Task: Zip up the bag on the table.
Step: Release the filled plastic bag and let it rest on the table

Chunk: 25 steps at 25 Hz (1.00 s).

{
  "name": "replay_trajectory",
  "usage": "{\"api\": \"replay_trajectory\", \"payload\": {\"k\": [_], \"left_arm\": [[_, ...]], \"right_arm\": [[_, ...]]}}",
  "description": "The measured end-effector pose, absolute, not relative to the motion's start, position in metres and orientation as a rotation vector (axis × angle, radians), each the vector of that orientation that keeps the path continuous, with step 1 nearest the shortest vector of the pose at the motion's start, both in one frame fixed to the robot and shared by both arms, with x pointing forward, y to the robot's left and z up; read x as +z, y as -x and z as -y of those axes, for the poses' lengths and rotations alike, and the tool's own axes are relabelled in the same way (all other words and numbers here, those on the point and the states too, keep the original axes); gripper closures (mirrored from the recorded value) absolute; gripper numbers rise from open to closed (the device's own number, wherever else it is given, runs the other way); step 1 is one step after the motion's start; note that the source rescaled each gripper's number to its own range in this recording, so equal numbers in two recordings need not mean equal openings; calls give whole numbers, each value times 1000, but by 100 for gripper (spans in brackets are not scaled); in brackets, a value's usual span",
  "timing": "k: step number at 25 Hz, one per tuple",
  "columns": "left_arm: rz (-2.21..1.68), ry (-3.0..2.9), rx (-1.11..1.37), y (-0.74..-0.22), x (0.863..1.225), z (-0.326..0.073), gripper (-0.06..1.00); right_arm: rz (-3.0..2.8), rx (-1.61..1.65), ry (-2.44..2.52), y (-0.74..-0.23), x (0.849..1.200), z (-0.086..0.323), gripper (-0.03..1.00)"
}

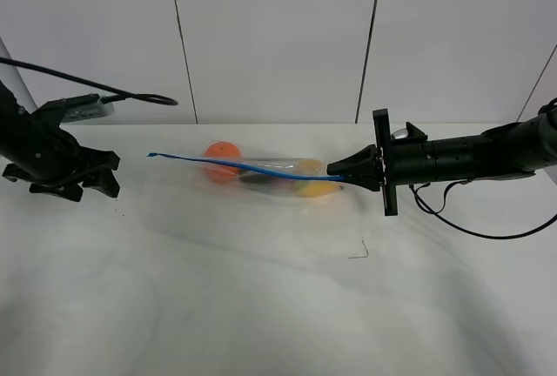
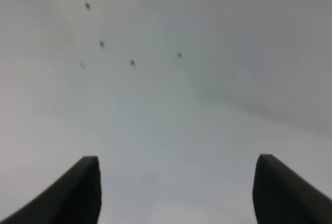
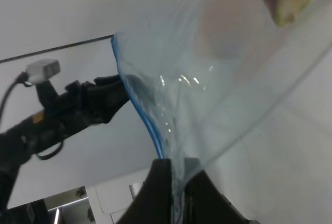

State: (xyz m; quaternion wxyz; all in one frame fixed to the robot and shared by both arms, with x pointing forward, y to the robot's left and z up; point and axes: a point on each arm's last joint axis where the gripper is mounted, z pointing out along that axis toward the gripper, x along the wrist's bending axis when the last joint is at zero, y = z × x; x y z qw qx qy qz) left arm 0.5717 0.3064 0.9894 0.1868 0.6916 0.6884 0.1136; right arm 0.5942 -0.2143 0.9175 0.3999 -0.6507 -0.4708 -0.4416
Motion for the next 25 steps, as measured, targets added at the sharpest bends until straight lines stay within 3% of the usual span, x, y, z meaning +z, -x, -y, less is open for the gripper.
{"api": "replay_trajectory", "payload": {"k": [8,25], "left_arm": [[-2129,-1982,334,-574,1016,-318,7],[-2238,-2136,76,-547,1022,-316,7]], "right_arm": [[1190,-1117,1647,-594,917,214,97],[1192,-1118,1646,-594,917,214,97]]}}
